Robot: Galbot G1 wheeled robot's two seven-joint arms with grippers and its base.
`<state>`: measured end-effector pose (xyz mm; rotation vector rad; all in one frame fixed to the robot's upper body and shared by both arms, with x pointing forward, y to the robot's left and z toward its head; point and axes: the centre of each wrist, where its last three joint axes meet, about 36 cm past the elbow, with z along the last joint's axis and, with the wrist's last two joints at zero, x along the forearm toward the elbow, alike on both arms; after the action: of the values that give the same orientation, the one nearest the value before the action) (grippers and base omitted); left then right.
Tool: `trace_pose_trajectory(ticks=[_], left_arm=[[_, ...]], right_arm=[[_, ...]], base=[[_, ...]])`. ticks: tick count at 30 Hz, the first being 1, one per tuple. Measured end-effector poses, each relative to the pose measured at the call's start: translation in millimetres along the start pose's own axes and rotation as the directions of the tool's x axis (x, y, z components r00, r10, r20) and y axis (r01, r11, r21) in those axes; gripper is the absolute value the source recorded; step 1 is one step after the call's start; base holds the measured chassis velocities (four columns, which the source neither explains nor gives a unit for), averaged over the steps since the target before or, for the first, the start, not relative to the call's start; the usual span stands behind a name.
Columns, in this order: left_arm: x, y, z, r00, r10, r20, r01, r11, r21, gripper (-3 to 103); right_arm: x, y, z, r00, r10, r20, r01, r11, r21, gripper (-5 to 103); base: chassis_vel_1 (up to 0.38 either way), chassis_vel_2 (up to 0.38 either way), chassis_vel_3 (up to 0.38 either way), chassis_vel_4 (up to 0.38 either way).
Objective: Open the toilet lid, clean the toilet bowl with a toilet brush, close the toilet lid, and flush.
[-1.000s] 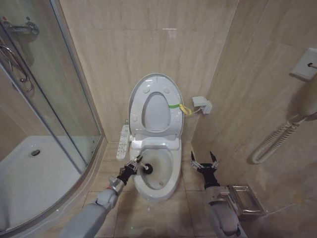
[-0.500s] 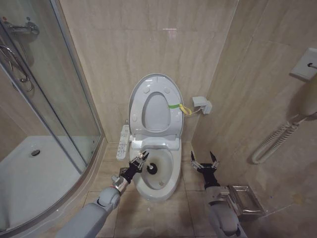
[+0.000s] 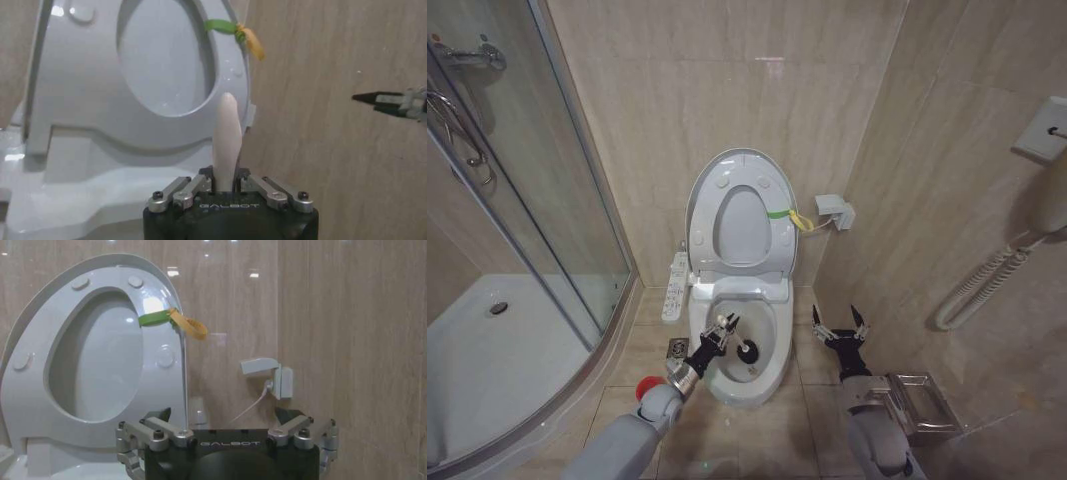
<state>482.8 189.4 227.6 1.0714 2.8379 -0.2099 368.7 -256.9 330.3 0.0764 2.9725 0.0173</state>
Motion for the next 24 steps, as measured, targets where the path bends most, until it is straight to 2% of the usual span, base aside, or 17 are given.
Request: trace_pose_trajectory(ticks=[3, 7, 11, 15, 18, 19, 24], left_arm=[[2, 20.0, 11, 0.999, -0.032, -0.017, 0.031, 0.999, -0.018, 19], [6, 35.9, 16, 0.998, -0.062, -0.029, 0.061, 0.998, -0.036, 19], [5, 39.2, 8, 0.998, -0.062, -0.013, 0.061, 0.997, -0.042, 19], [1, 27.8, -6, 0.999, -0.037, 0.015, 0.037, 0.999, -0.032, 19], [0, 4.4, -23, 0.999, 0.006, 0.032, -0.005, 1.000, -0.013, 19], [0, 4.4, -23, 0.999, 0.006, 0.032, -0.005, 1.000, -0.013, 19], [6, -24.1, -25, 0.999, 0.042, 0.006, -0.042, 0.999, 0.020, 19]], right_arm=[[0, 0, 0, 1.000, 0.000, 0.000, 0.000, 1.000, 0.000, 100], [0, 0, 0, 1.000, 0.000, 0.000, 0.000, 1.000, 0.000, 100], [0, 0, 0, 1.000, 0.000, 0.000, 0.000, 1.000, 0.000, 100], [0, 0, 0, 1.000, 0.000, 0.000, 0.000, 1.000, 0.000, 100], [0, 0, 0, 1.000, 0.000, 0.000, 0.000, 1.000, 0.000, 100], [0, 0, 0, 1.000, 0.000, 0.000, 0.000, 1.000, 0.000, 100], [0, 0, 0, 1.000, 0.000, 0.000, 0.000, 1.000, 0.000, 100]], base=[[0.000, 0.000, 0.000, 0.000], [0.000, 0.000, 0.000, 0.000], [0.000, 0.000, 0.000, 0.000], [0.000, 0.000, 0.000, 0.000], [0.000, 0.000, 0.000, 0.000], [0.000, 0.000, 0.000, 0.000], [0.000, 0.000, 0.000, 0.000]])
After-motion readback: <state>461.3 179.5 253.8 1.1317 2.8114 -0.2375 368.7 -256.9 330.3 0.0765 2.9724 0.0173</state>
